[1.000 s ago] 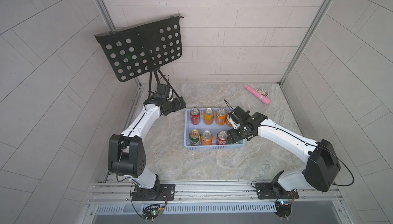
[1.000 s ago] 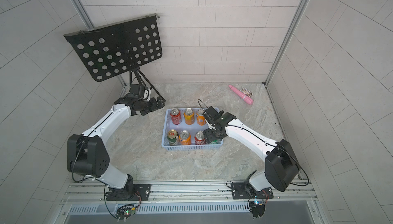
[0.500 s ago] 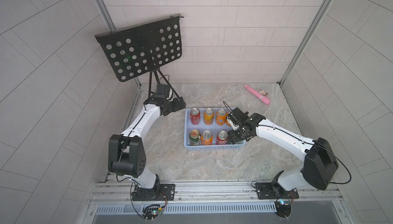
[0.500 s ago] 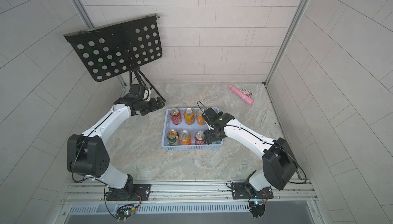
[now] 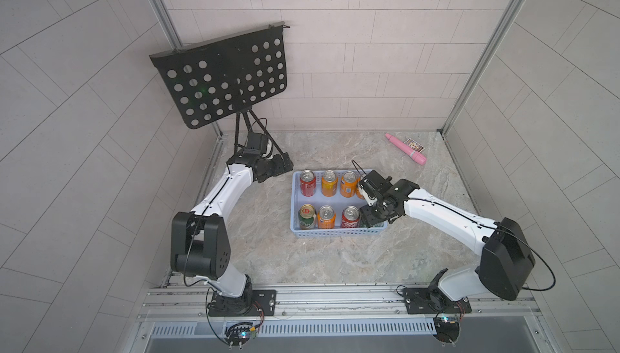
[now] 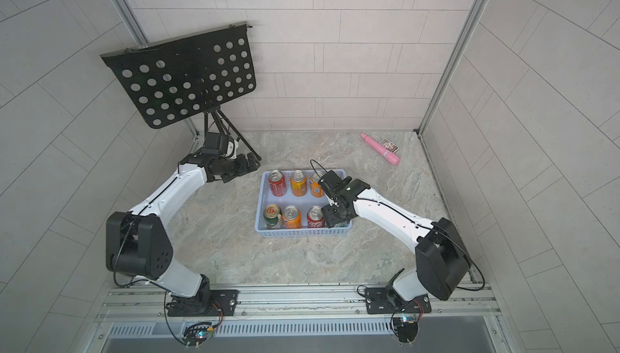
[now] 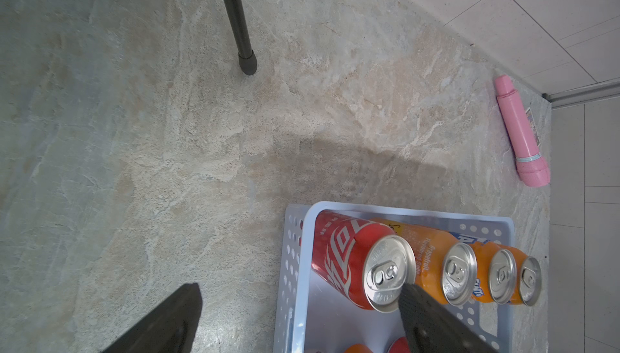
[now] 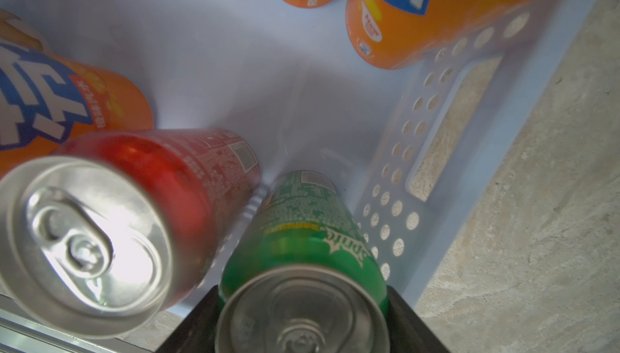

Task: Take out the drinks from the basket
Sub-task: Pick up the drink from the basket.

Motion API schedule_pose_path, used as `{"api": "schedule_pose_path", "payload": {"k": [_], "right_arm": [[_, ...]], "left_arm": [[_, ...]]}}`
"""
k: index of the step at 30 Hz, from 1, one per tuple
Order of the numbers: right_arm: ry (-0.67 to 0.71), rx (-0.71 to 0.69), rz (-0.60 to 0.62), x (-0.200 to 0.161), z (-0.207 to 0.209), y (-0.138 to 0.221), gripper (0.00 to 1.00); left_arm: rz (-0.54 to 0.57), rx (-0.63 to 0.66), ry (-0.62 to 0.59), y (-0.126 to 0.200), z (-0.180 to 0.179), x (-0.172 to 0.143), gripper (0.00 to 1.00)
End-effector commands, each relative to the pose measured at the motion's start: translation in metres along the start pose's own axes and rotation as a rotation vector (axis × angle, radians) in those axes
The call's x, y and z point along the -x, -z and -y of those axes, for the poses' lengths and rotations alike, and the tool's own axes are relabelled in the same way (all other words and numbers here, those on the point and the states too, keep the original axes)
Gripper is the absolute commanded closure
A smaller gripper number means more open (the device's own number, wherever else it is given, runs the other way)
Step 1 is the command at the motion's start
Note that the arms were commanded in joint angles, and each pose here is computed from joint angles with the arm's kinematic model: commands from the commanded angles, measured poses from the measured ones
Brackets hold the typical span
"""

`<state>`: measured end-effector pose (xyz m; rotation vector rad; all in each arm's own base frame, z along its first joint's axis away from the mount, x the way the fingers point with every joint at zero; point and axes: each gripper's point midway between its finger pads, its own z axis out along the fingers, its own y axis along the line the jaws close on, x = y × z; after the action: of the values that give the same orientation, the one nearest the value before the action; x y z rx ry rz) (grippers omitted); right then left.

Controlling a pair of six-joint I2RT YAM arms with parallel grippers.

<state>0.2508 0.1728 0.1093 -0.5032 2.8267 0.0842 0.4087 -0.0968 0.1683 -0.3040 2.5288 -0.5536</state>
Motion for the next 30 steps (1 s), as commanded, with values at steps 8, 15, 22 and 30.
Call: {"api": "schedule_pose_path", "payload": {"k": [8, 15, 22, 30], "right_arm": [[-0.006, -0.054, 0.074, 0.002, 0.014, 0.043, 0.79], [-0.02, -0.037, 0.143, 0.011, 0.014, 0.068, 0.79], [-0.02, -0.052, 0.156, 0.014, 0.018, 0.078, 0.79], [-0.025, -0.057, 0.167, 0.021, 0.021, 0.093, 0.79]], "left_arm": [[0.006, -0.012, -0.01, 0.004, 0.007, 0.006, 0.0], [0.008, -0.022, -0.009, 0.005, 0.009, 0.007, 0.0], [0.007, -0.029, -0.006, 0.005, 0.01, 0.007, 0.0], [0.005, -0.029, -0.004, 0.005, 0.01, 0.006, 0.0]]}}
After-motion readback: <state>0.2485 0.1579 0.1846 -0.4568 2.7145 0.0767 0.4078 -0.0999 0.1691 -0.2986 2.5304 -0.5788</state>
